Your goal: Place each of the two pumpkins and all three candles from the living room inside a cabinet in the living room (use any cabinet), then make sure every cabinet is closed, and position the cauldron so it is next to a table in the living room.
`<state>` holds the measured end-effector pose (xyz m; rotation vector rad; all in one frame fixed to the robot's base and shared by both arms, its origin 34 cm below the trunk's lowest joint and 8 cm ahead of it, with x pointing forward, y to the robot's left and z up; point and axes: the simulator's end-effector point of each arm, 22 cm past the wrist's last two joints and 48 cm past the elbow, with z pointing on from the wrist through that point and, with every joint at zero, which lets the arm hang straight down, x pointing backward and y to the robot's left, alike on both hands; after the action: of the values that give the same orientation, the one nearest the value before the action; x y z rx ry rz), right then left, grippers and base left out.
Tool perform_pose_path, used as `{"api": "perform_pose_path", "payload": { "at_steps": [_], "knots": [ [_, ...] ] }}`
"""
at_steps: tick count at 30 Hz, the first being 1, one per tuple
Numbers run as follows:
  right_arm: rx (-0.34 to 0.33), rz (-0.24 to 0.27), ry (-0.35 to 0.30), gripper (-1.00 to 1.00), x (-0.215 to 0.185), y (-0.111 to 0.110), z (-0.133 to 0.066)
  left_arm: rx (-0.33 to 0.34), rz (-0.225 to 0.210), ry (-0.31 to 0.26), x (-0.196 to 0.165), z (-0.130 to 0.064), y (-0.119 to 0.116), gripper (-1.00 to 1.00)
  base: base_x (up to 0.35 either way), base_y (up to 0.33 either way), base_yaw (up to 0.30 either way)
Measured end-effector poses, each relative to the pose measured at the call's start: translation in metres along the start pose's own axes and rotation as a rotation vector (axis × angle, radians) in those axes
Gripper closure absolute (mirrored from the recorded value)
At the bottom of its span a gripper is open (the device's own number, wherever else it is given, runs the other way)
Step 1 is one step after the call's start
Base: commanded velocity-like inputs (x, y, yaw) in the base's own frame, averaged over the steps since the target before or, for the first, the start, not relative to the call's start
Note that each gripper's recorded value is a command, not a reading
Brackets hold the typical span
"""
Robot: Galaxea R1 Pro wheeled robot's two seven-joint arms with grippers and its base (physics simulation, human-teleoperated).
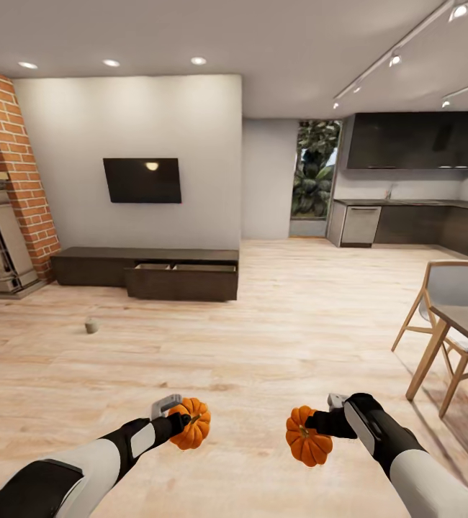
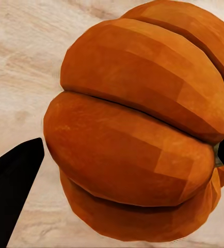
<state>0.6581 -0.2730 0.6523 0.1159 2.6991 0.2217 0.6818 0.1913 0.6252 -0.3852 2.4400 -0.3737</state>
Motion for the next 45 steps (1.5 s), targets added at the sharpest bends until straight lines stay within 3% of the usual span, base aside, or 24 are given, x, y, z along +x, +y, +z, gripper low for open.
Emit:
{"api": "perform_pose_path", "payload": {
  "at_steps": [18, 45],
  "knots": [
    [0.002, 0.000, 0.001, 1.00, 0.0001, -0.0004, 0.0000, 0.000, 0.000, 0.000, 0.0000, 0.0000, 0.0000, 1.00, 0.294, -0.206, 0.000],
    [0.001, 0.000, -0.001, 1.00, -0.0001, -0.0003, 0.0000, 0.000, 0.000, 0.000, 0.0001, 0.0000, -0.0002, 1.00, 0.322, -0.099, 0.000]
  ]
}}
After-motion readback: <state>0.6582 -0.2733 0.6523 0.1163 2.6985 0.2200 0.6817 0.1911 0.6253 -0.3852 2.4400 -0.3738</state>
